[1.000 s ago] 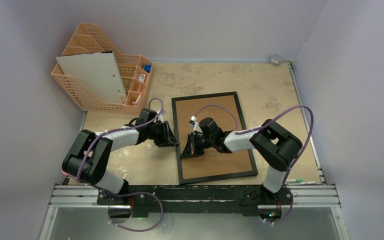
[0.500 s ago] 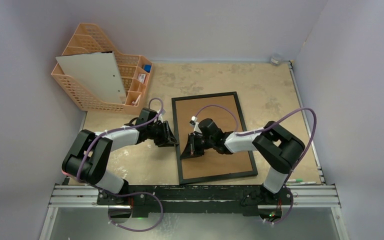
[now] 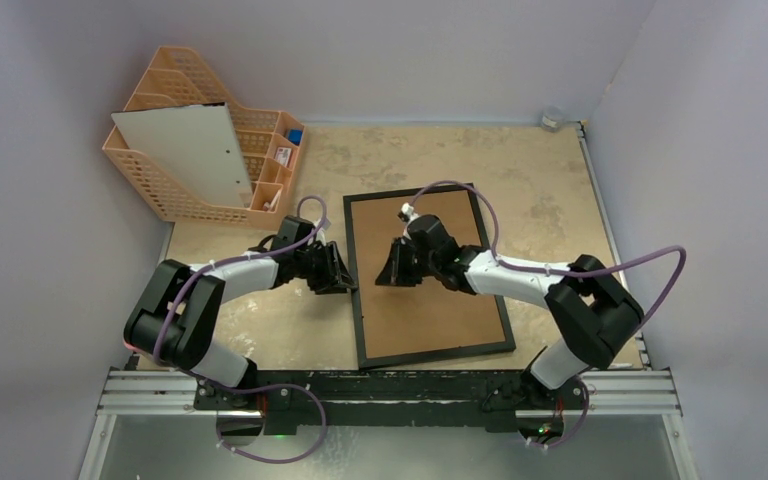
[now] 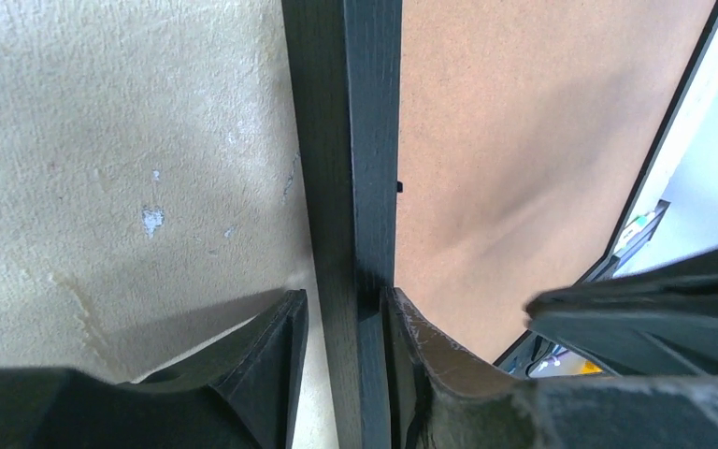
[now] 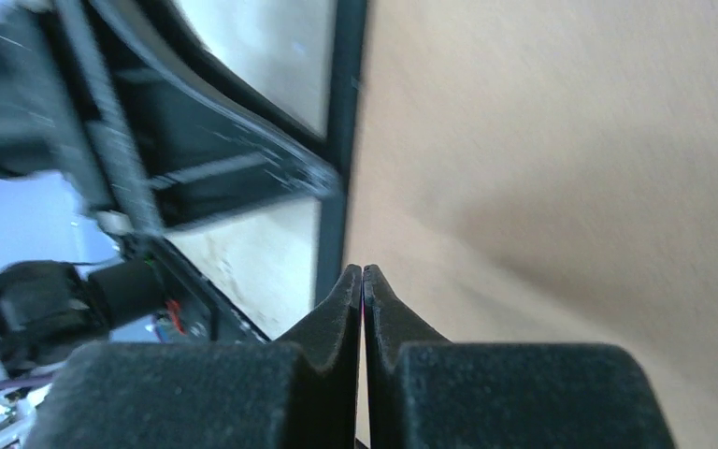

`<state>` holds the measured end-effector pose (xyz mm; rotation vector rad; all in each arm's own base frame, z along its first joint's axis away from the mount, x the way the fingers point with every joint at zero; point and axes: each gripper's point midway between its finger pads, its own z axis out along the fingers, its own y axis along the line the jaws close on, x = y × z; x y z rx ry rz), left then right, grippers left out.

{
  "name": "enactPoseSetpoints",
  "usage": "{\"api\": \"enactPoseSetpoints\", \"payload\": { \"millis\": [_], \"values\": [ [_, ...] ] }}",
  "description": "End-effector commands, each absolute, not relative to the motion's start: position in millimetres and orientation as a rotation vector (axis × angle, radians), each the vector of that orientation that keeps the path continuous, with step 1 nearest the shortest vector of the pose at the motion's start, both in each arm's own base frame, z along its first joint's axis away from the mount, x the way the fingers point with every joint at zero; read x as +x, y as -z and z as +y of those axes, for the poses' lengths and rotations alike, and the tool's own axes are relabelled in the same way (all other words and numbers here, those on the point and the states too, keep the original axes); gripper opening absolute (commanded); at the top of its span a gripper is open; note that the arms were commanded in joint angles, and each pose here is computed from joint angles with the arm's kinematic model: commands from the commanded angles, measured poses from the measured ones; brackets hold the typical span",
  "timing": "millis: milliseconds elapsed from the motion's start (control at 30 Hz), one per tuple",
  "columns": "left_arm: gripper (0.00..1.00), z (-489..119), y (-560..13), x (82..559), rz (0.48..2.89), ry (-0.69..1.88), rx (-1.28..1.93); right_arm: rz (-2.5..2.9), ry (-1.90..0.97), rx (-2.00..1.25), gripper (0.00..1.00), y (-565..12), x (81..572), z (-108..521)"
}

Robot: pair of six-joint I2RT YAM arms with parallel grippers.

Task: Put the photo into the frame

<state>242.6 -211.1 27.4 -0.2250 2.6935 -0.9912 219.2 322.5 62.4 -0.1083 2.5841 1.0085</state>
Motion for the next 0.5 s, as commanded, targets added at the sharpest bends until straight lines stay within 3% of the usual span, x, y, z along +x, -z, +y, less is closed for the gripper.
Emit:
{"api": "enactPoseSetpoints", "payload": {
  "millis": [0, 233, 467],
  "values": [
    [0.36, -200.9, -21.1, 235.8, 2.711, 0.934, -0.218, 2.422, -1.125, -0.065, 0.05, -108.5, 258.3, 354.3],
    [0.31, -196.9, -9.5, 228.3, 2.752, 0.91, -0.239, 2.413, -1.269, -0.033, 0.07, -101.1, 283.9, 393.9],
    [0.28, -183.7, 1.4, 224.7, 2.797, 0.79, -0.273, 2.498, -1.2, -0.013, 0.04, -66.3, 294.6, 391.8]
  ]
}}
